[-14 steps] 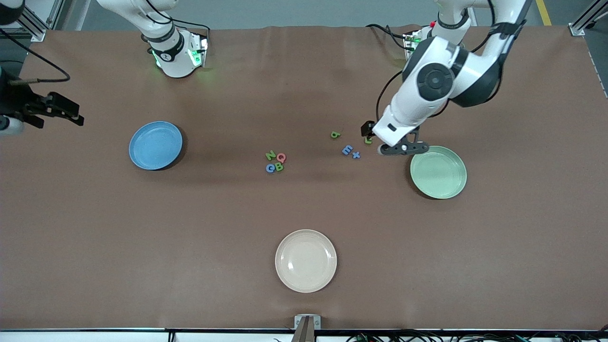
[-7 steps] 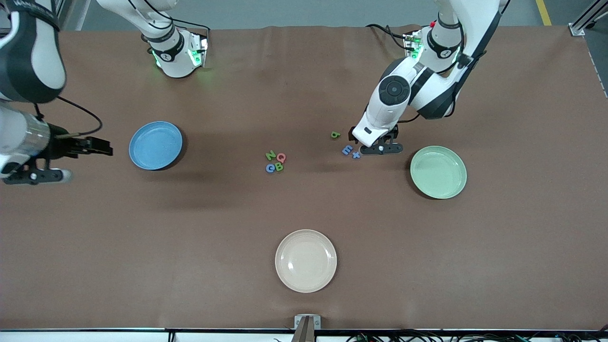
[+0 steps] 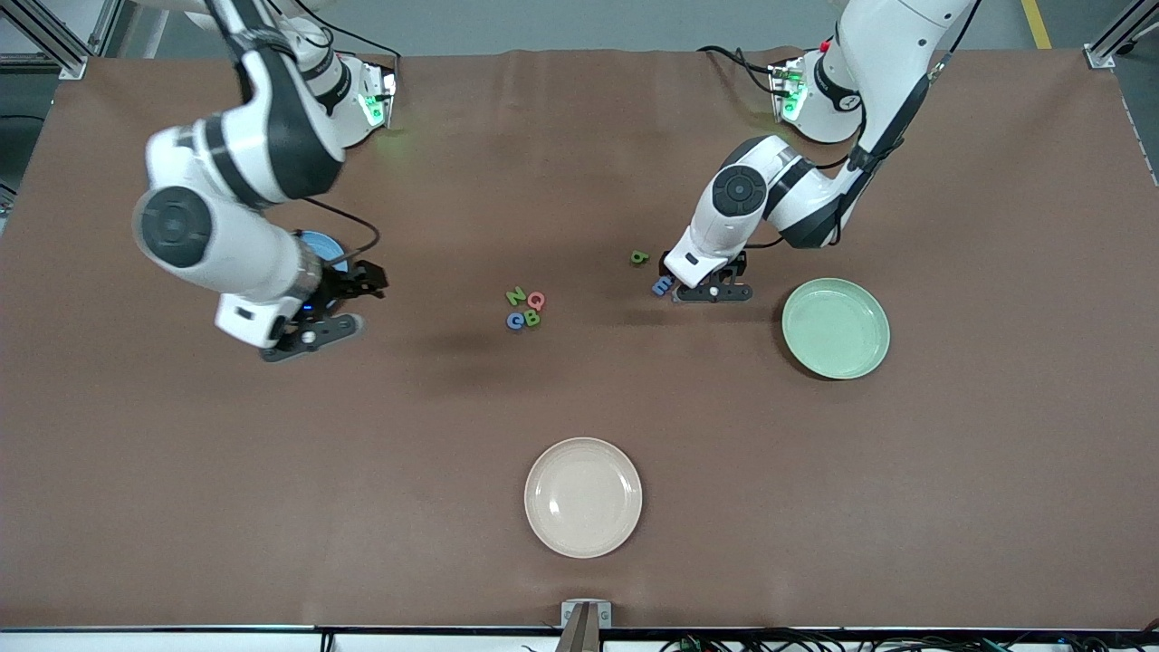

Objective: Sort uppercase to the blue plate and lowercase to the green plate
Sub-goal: 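Move the left gripper to the green u while the right gripper reaches the N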

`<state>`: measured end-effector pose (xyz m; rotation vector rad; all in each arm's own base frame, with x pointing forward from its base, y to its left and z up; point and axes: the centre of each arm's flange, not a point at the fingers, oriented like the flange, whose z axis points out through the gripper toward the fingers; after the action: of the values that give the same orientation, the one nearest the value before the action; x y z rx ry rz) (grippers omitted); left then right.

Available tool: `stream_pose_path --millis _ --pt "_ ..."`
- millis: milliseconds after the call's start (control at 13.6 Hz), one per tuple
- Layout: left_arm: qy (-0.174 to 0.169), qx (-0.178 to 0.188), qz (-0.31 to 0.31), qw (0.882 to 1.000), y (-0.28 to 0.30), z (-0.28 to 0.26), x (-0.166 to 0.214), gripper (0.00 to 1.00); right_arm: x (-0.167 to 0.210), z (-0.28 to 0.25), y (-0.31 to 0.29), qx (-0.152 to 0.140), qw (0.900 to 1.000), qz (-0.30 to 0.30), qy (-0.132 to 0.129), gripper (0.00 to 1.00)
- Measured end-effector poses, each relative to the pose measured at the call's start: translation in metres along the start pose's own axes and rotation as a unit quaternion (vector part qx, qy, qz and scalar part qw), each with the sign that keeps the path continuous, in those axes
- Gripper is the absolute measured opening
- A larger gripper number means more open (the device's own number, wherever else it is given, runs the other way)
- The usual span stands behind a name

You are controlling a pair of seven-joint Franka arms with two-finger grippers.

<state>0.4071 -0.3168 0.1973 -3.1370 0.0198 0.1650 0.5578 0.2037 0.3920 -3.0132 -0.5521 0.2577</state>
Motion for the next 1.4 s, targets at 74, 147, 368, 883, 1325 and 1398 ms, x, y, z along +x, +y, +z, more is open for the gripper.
stream_pose_path --millis 74,147,368,883,1325,1398 --pt "-0.002 0.000 0.001 1.000 -0.002 0.005 -0.005 0.94 0.000 0.021 -0.011 -0.002 1.000 -0.003 0.007 1.00" --pt "-0.002 -0.002 0.002 1.000 -0.004 0.009 -0.009 0.93 -0.002 0.040 -0.022 -0.005 1.000 -0.005 0.016 1.00" --pt "-0.005 -0.004 0.004 1.000 -0.007 0.018 -0.018 0.91 -0.010 0.090 -0.056 -0.013 0.999 -0.021 0.045 0.97" --pt "-0.005 0.002 0.010 1.000 -0.011 0.026 -0.025 0.74 -0.020 0.188 -0.144 -0.025 0.997 -0.041 0.057 0.85" --pt "-0.004 -0.001 0.006 1.000 -0.011 0.028 -0.025 0.56 -0.027 0.226 -0.178 -0.029 0.997 -0.040 0.061 0.85" --pt "-0.004 -0.001 0.006 1.000 -0.011 0.028 -0.025 0.55 -0.027 0.229 -0.182 -0.029 0.997 -0.040 0.063 0.85"
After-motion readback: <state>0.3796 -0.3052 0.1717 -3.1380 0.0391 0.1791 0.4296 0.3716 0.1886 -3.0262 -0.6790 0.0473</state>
